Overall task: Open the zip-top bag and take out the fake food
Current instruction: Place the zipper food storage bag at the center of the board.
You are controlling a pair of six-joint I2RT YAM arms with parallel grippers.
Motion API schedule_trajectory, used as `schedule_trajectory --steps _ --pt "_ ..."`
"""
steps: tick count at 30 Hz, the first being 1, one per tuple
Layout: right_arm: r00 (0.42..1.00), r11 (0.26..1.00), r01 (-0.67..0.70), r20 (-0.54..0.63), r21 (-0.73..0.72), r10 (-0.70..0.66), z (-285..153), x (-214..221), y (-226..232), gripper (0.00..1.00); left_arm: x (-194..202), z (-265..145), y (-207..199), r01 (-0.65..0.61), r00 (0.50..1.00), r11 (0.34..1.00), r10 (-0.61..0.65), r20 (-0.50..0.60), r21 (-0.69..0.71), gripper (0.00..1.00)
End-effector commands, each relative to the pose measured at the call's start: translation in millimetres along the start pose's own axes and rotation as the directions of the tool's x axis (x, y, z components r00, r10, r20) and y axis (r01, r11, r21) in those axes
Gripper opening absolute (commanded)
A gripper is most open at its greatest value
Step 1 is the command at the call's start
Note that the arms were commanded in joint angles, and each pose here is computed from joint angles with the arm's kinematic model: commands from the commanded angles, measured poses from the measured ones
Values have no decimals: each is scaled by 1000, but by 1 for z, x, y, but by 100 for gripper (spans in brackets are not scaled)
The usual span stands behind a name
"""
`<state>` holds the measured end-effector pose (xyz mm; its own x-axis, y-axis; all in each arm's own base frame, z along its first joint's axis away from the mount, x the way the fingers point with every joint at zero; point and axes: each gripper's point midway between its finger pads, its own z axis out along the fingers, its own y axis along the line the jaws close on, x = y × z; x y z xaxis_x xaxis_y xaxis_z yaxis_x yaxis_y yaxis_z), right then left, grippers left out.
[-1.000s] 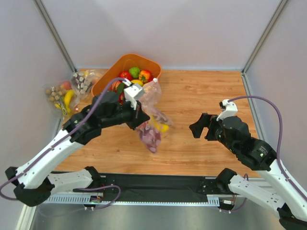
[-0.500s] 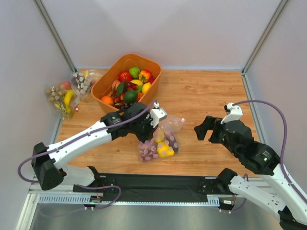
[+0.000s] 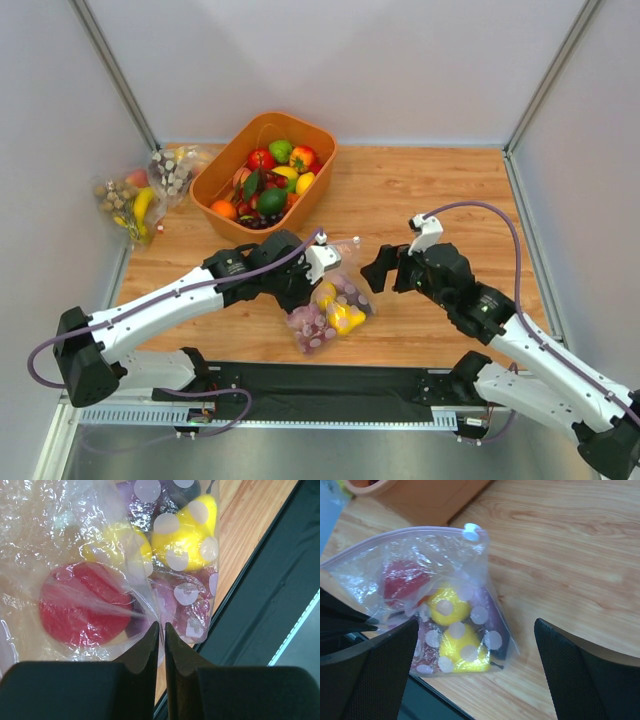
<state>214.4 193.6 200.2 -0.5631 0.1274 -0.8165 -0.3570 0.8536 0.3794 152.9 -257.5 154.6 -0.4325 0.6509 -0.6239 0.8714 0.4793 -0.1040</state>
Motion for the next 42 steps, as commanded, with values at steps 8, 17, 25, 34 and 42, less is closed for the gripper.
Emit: schedule_trajectory --steps 8,17,25,34,42 --pt "990 956 94 130 -279 -60 41 -25 46 100 -14 -10 -16 -43 996 996 36 85 76 61" --pt "994 923 92 82 -373 -66 79 -18 45 100 -25 -25 -29 -65 983 989 40 182 131 75" --pt "998 881 67 50 -468 -49 103 -10 54 90 -27 -33 -29 -69 975 990 40 219 124 75" --pt "997 796 47 83 -604 4 85 -23 83 10 -43 -52 -17 -58 942 997 39 332 46 78" --pt "990 808 126 131 -576 -62 43 -41 85 0 -80 -95 13 4 858 999 14 514 -34 82"
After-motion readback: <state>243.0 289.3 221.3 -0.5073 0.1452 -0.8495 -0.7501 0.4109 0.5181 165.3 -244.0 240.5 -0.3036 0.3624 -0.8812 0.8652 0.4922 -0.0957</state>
